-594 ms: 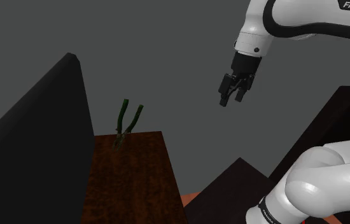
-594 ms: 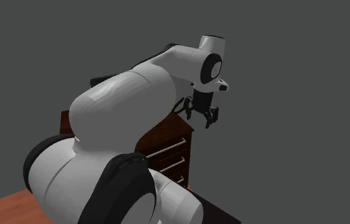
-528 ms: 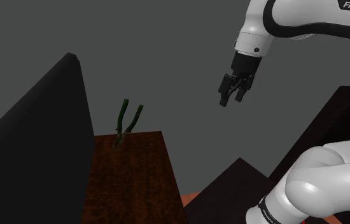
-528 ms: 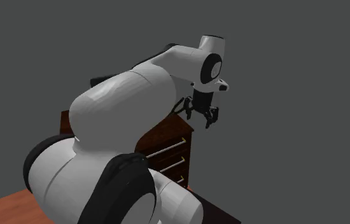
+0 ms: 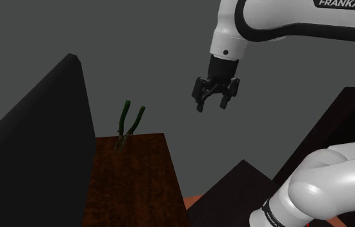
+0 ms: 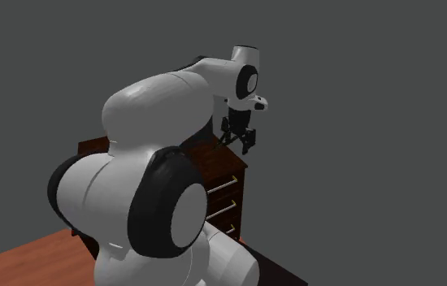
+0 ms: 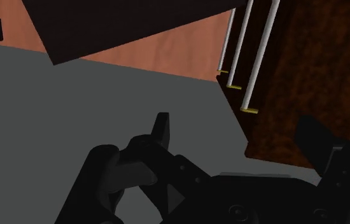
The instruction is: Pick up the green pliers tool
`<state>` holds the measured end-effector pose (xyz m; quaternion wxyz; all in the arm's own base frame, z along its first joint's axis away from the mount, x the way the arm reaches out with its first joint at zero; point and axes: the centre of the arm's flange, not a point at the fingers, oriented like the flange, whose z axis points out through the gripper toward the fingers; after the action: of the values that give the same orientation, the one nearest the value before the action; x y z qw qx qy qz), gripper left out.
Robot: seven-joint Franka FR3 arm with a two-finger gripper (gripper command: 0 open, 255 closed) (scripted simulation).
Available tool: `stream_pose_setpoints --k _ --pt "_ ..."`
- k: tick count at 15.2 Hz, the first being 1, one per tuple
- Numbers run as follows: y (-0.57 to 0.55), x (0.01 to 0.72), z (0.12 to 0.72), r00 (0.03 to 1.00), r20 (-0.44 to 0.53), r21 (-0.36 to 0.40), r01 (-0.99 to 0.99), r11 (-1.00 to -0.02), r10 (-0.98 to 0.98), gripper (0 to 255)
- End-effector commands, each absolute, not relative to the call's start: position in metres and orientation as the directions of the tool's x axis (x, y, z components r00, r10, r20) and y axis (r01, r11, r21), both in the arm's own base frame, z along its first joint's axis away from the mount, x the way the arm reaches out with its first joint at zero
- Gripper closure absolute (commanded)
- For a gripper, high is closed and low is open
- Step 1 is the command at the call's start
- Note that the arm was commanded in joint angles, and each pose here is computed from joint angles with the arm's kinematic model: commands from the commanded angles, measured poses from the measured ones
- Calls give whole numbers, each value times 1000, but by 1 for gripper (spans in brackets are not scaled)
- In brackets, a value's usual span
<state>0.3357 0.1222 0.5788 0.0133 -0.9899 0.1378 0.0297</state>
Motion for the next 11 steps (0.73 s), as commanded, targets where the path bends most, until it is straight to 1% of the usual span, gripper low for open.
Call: stream_pose_setpoints --k 1,6,11 --pt "149 350 573 938 -69 -6 -341 -940 -340 0" --pt "205 390 562 869 -78 27 -487 -873 -488 0" --pt "253 437 547 778 -81 61 -620 -782 -623 0"
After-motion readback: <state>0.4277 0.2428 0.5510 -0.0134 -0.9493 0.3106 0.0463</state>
